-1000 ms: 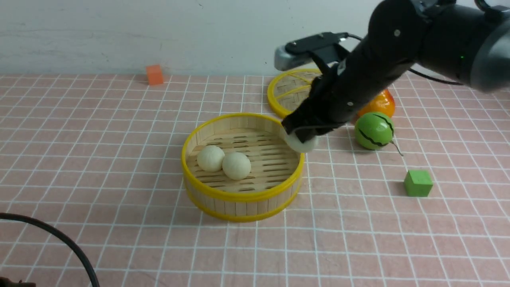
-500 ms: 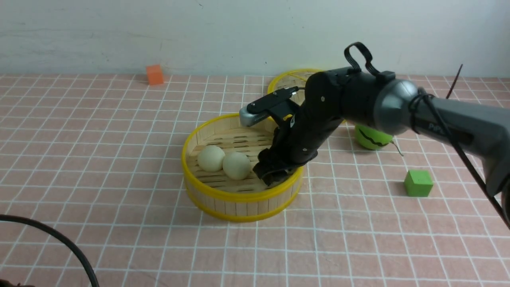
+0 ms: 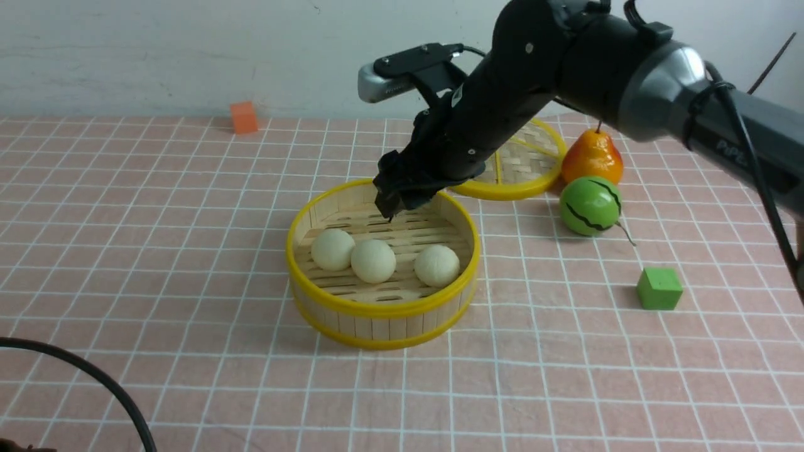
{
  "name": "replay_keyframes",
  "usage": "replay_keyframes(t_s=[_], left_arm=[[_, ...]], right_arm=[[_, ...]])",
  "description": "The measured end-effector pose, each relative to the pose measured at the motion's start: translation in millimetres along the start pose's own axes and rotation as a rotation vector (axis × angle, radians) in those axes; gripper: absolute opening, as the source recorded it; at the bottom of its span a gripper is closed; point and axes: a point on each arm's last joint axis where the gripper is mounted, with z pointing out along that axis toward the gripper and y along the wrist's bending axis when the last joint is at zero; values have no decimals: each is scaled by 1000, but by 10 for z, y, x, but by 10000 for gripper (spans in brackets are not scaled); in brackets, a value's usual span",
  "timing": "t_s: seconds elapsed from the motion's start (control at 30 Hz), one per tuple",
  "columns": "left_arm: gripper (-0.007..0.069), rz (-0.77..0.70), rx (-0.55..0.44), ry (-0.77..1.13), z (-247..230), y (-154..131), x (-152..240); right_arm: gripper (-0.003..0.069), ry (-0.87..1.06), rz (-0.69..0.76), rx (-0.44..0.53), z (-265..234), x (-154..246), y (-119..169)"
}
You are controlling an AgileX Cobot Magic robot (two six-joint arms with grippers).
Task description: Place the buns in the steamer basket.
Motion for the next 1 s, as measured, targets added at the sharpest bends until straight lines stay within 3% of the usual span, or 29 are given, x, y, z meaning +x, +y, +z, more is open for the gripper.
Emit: replay_keyframes(t_s=[0.17, 0.5, 0.6, 0.73, 0.8, 0.87, 1.0], left_arm=[[53, 0, 1, -1, 0, -1, -1], [56, 1, 2, -3, 0, -1, -3], [56, 1, 2, -4, 0, -2, -3], [57, 1, 2, -4, 0, -2, -3], [57, 1, 2, -4, 0, -2, -3], [56, 1, 2, -4, 0, -2, -3], [56, 1, 2, -4, 0, -2, -3]], right_arm=[[355, 26, 48, -41, 401, 105, -51], [377, 63, 102, -64, 796, 256, -130], [344, 53, 109, -64, 822, 258, -136], [192, 48, 105, -59, 820, 252, -140], [61, 48, 88, -45, 803, 235, -150], [15, 46, 63, -27, 772, 205, -160], [15, 64, 24, -4, 723, 171, -171]])
